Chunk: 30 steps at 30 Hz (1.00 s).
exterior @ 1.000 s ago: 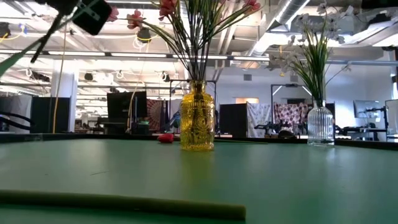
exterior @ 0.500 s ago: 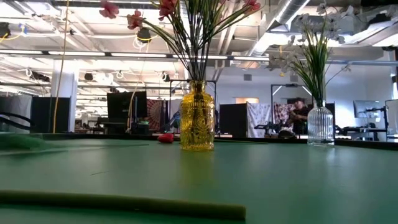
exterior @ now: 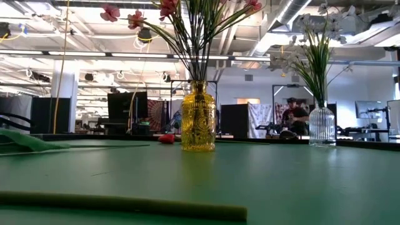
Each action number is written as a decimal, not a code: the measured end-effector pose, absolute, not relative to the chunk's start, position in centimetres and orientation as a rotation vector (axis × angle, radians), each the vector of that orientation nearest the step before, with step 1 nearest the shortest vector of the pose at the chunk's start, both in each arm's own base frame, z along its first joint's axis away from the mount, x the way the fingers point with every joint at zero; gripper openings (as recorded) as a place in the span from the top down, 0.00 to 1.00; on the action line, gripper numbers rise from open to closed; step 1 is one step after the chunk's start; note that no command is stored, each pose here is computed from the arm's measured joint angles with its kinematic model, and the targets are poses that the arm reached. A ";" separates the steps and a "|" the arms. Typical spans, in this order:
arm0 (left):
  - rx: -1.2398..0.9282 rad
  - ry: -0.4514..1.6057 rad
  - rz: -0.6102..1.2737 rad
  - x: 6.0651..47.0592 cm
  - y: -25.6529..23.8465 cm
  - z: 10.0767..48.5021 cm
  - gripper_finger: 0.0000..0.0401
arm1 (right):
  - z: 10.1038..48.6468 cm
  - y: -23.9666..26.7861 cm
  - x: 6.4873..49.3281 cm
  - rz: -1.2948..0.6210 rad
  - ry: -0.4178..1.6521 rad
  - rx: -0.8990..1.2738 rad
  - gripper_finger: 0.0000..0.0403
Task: Sort flowers into vase by color
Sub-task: Put the white flowers into the top transparent vase
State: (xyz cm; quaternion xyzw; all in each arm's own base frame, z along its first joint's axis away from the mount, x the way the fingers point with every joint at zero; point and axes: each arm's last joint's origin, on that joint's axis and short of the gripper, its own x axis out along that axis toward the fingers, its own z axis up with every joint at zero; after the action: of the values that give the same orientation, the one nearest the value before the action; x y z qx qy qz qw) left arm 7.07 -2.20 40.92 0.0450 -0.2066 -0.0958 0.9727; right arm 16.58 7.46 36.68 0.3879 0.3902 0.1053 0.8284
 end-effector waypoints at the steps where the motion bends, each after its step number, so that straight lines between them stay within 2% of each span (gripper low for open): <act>1: 0.105 -0.416 -0.142 7.3 -2.2 41.0 1.00 | 37.0 7.5 16.8 0.246 0.785 0.810 0.40; 5: 0.194 -0.378 0.088 9.3 -2.1 41.1 1.00 | 38.4 7.0 17.8 0.311 0.586 0.738 0.41; 8: 0.290 -0.408 0.188 10.9 -1.9 41.6 1.00 | 39.7 6.3 18.6 0.346 0.415 0.664 0.43; 13: 0.342 -0.498 0.148 12.5 -0.5 44.6 1.00 | 42.1 4.9 19.3 0.377 0.109 0.474 0.45; 17: 0.338 -0.396 0.059 15.4 1.6 45.8 1.00 | 43.7 3.9 19.6 0.392 -0.103 0.287 0.46; 20: 0.318 -0.337 -0.023 17.2 3.4 46.5 1.00 | 43.9 3.4 19.7 0.397 -0.127 0.248 0.46; 23: 0.309 -0.328 -0.039 17.1 4.6 47.8 1.00 | 43.5 3.2 19.7 0.395 -0.092 0.247 0.46; 30: 0.260 -0.250 -0.106 16.9 6.0 47.6 1.00 | 42.7 3.2 19.7 0.388 -0.006 0.253 0.46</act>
State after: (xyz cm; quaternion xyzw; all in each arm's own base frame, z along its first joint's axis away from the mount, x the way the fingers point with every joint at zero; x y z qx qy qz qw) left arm 16.89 6.00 47.58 0.1292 -0.1240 -0.0528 0.9824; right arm 19.69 3.15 42.73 0.1254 -0.0030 0.1925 0.9733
